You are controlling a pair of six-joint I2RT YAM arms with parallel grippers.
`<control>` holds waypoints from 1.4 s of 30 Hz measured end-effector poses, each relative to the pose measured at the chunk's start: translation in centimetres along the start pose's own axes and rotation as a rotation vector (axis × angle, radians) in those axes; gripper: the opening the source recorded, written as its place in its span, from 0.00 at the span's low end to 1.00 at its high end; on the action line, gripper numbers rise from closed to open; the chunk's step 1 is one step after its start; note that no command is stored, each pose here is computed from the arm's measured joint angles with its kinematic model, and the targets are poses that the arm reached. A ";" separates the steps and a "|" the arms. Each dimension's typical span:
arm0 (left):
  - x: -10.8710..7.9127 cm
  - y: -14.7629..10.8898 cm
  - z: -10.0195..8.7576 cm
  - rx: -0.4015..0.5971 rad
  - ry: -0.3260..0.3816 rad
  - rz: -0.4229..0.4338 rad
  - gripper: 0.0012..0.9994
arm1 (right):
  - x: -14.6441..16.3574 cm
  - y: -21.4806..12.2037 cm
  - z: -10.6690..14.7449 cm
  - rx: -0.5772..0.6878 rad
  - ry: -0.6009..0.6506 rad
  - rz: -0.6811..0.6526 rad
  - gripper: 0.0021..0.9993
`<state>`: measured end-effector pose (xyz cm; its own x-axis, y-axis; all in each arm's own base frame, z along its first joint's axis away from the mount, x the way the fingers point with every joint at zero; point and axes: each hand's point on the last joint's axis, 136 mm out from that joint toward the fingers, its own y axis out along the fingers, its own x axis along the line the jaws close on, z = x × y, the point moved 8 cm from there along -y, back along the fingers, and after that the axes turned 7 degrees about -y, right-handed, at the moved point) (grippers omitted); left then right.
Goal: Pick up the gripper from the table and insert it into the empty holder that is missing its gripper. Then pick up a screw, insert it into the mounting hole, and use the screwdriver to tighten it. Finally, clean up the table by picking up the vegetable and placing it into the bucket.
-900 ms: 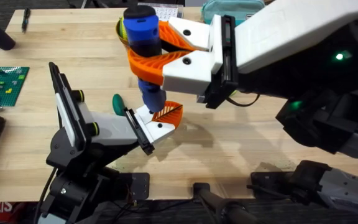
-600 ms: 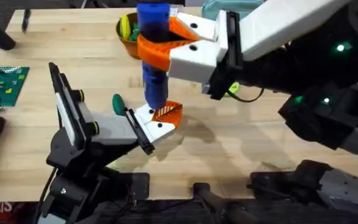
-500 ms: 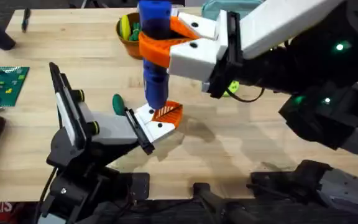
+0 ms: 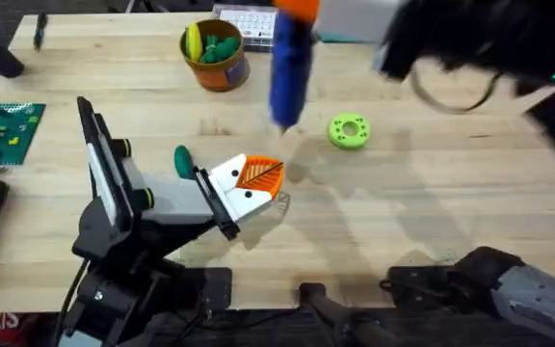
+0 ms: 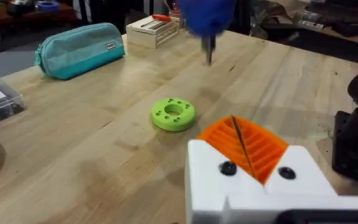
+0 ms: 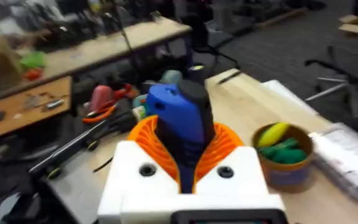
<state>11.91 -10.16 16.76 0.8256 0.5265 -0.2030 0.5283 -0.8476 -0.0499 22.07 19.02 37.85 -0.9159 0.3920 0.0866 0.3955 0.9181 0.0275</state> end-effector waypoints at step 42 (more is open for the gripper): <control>0.0 0.0 0.0 0.000 0.000 0.000 0.01 | -18.5 -19.8 21.8 1.351 0.481 1.056 0.08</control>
<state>11.91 -10.16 16.76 0.8254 0.5268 -0.2029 0.5285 -0.8474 -0.0499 29.71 -5.13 14.02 -0.1378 0.9671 -0.2137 0.1923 -0.1856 -0.9636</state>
